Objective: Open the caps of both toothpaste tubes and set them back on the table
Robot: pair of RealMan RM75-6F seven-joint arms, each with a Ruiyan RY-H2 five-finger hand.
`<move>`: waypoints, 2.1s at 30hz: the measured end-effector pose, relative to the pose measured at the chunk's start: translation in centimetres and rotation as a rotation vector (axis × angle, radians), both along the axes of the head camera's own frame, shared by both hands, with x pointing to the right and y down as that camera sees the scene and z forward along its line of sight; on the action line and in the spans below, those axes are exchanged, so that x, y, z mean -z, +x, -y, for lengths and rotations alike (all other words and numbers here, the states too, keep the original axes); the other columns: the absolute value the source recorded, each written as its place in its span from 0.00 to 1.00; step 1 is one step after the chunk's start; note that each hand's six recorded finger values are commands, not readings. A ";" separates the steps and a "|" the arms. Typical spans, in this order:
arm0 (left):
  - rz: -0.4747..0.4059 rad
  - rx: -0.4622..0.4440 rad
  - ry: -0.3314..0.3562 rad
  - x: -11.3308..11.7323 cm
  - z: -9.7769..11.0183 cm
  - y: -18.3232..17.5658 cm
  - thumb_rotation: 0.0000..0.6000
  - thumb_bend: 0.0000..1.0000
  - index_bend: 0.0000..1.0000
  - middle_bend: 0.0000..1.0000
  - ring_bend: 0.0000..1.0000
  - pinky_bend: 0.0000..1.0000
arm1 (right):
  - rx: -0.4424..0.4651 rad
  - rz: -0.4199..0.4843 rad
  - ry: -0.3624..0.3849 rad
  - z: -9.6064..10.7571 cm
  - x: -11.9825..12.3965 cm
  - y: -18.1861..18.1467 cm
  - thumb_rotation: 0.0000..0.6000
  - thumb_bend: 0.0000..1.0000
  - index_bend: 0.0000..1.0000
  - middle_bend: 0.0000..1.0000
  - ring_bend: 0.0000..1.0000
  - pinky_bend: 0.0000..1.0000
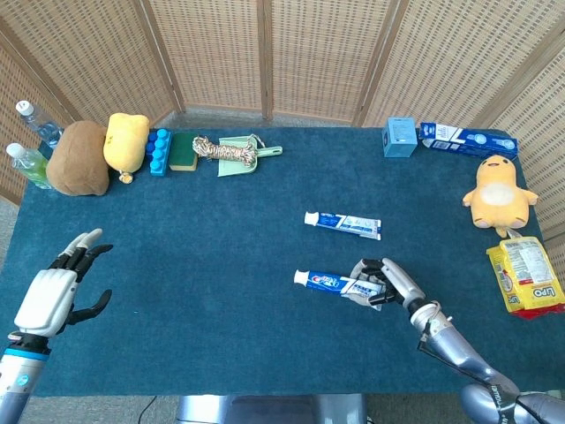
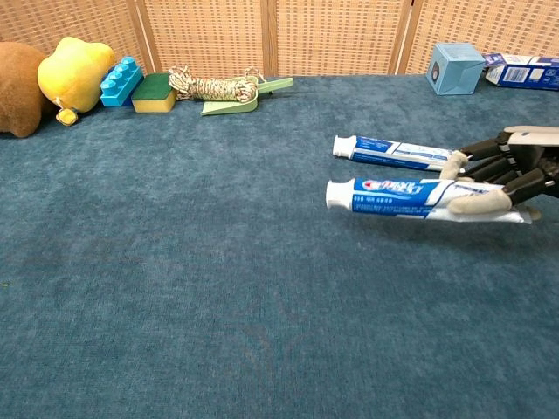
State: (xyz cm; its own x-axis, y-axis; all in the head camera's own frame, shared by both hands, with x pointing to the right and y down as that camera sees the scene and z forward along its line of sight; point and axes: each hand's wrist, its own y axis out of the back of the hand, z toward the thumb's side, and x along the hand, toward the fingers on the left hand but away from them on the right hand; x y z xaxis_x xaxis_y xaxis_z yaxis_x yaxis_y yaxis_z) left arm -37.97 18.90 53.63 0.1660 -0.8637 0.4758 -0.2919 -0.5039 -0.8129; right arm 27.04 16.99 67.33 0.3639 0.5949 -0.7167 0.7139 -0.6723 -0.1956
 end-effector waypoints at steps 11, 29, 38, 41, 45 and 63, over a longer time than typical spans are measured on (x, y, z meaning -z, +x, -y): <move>-0.060 -0.122 -0.033 -1.7 1.4 4.2 1.00 0.33 0.21 0.08 0.02 0.17 | -0.100 0.167 -0.066 0.2 1.8 -0.1 1.00 0.64 0.90 0.75 0.75 0.87; -0.191 -0.335 -0.036 -4.7 3.1 14.5 1.00 0.32 0.26 0.13 0.10 0.23 | -0.095 0.336 -0.140 -0.6 4.4 -3.9 1.00 0.64 0.90 0.75 0.75 0.87; -0.227 -0.387 -0.003 -5.0 3.6 18.5 1.00 0.32 0.27 0.12 0.09 0.23 | -0.051 0.357 -0.162 -0.9 4.4 -6.0 1.00 0.64 0.90 0.75 0.75 0.87; -0.240 -0.407 -0.003 -5.2 3.5 19.8 1.00 0.32 0.27 0.11 0.08 0.23 | -0.042 0.361 -0.168 -0.9 4.3 -6.6 1.00 0.64 0.90 0.75 0.75 0.87; -0.247 -0.437 -0.008 -5.4 3.2 21.1 1.00 0.32 0.26 0.10 0.07 0.23 | -0.037 0.363 -0.175 -0.9 4.2 -7.3 1.00 0.64 0.90 0.75 0.75 0.87; -0.262 -0.445 -0.019 -6.1 2.3 21.7 1.00 0.32 0.25 0.10 0.06 0.23 | -0.080 0.374 -0.227 -0.3 3.3 -9.2 1.00 0.64 0.89 0.74 0.75 0.87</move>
